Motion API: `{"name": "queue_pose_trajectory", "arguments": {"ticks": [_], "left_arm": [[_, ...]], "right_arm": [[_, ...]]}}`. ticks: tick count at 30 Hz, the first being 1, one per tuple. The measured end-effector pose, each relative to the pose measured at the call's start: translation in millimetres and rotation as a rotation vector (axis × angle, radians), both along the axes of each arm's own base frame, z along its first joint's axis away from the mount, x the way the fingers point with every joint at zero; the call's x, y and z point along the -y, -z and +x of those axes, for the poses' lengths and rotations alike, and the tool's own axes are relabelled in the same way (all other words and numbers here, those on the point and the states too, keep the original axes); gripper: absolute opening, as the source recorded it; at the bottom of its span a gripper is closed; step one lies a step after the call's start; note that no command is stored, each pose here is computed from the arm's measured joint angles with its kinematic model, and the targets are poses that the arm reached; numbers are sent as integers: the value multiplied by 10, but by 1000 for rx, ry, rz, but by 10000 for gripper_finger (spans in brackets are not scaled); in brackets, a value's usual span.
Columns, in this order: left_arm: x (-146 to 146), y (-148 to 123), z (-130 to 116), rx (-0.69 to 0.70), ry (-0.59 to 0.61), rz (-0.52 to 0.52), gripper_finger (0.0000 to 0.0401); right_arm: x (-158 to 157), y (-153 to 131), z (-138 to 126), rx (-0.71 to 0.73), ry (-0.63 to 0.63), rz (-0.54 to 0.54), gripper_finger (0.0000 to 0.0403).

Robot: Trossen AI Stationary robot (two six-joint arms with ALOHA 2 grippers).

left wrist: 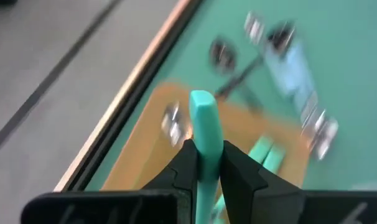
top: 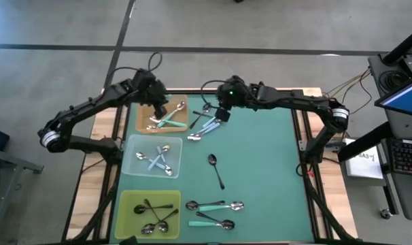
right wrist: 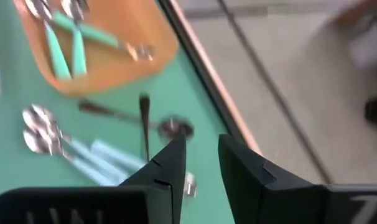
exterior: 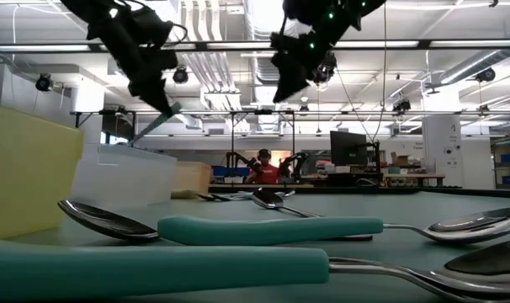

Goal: Sort silverware by color (type)
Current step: Put the green spoon into the orange bin, then put the black spoon into the yellow bin

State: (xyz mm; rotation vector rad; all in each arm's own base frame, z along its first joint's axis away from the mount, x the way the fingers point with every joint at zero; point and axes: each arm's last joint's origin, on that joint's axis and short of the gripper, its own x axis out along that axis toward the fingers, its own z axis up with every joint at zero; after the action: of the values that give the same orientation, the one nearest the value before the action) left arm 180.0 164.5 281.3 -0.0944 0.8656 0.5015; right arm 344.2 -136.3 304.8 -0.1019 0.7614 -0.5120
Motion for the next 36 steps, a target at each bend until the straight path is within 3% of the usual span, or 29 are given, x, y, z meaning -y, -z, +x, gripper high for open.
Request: {"name": "queue_pose_trajectory", "arguments": {"ticks": [3,15,18,22,36], "left_arm": [[-26,0,17,-87,2,-40,32],[-112,269,118,-270,57,-172,155],[-108,295,148,-239,96,-216,161],[-75,285,178,-144,177,-302,160],[261,139,327,71,433,-490,155]], "right_arm": [[25,132,-33,-72,55,77,80],[-157,415,-106,-158,316,360,101],[-281,470,-112,-135,423,462,104],[-525,546,-73,-118,457,608,101],[-1519,678,-6,-91,491,744,100]]}}
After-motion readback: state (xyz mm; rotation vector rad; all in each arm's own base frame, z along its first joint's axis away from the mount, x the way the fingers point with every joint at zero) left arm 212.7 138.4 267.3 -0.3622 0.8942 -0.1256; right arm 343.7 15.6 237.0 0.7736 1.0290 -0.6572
